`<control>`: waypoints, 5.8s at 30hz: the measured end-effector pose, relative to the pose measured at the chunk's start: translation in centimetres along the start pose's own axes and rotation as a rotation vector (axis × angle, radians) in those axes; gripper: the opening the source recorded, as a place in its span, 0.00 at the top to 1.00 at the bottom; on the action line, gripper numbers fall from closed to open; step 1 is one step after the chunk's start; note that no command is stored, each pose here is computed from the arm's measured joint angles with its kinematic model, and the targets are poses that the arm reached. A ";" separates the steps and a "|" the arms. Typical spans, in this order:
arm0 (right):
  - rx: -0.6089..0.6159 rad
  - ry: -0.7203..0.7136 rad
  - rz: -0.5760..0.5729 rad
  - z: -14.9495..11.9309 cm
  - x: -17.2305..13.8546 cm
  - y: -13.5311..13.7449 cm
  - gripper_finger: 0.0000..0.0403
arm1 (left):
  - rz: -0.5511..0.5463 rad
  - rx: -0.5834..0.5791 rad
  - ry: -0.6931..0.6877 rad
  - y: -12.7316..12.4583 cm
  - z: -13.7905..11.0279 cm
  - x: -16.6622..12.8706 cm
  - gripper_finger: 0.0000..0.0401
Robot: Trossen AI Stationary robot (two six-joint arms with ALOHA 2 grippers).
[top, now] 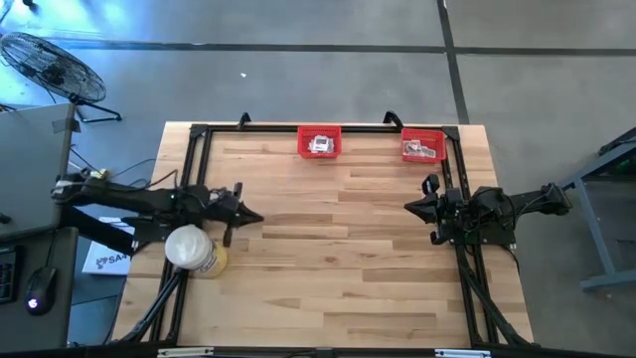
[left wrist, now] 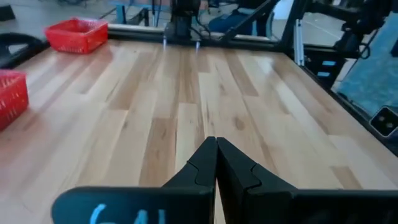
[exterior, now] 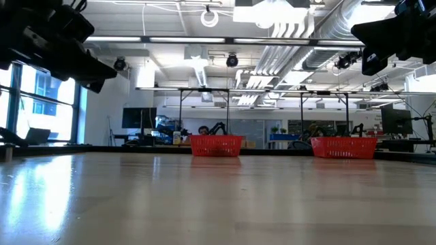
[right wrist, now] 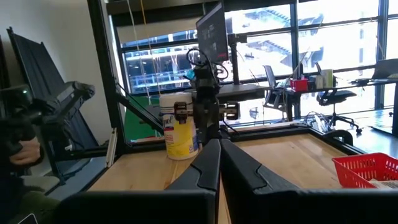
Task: Pick & Place First Aid Supplies
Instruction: Return to Home Position
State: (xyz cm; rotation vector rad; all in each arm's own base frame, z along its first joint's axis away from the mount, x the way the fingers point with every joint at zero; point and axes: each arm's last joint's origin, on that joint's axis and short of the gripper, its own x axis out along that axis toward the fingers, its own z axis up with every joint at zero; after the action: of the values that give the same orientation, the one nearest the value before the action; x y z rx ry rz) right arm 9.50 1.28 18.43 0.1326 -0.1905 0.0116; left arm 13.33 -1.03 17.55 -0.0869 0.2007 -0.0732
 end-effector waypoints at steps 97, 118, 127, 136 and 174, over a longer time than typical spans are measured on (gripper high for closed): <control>0.000 0.000 0.000 0.0 0.0 0.0 0.99 | 0.127 0.049 -0.193 1.5 -1.3 -3.4 1.00; 0.000 0.000 0.000 0.0 0.0 0.0 1.00 | 0.112 -0.059 -0.194 1.5 -1.4 -3.4 1.00; 0.000 0.000 0.000 0.0 0.0 0.0 0.99 | 0.111 -0.056 -0.197 1.5 -1.3 -3.4 1.00; -0.004 0.000 -0.003 0.0 0.0 0.0 0.99 | 0.110 -0.055 -0.197 1.5 -1.3 -3.4 1.00; -0.148 0.110 -0.076 -1.1 -0.1 -0.3 0.97 | 0.110 -0.055 -0.200 1.5 -1.3 -3.4 1.00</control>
State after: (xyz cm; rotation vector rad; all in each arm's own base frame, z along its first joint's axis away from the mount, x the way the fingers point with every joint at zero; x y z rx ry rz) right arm 9.64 1.10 17.33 -0.0085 -0.0759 -0.0710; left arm 9.81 0.59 16.79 -0.1368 0.0078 0.0503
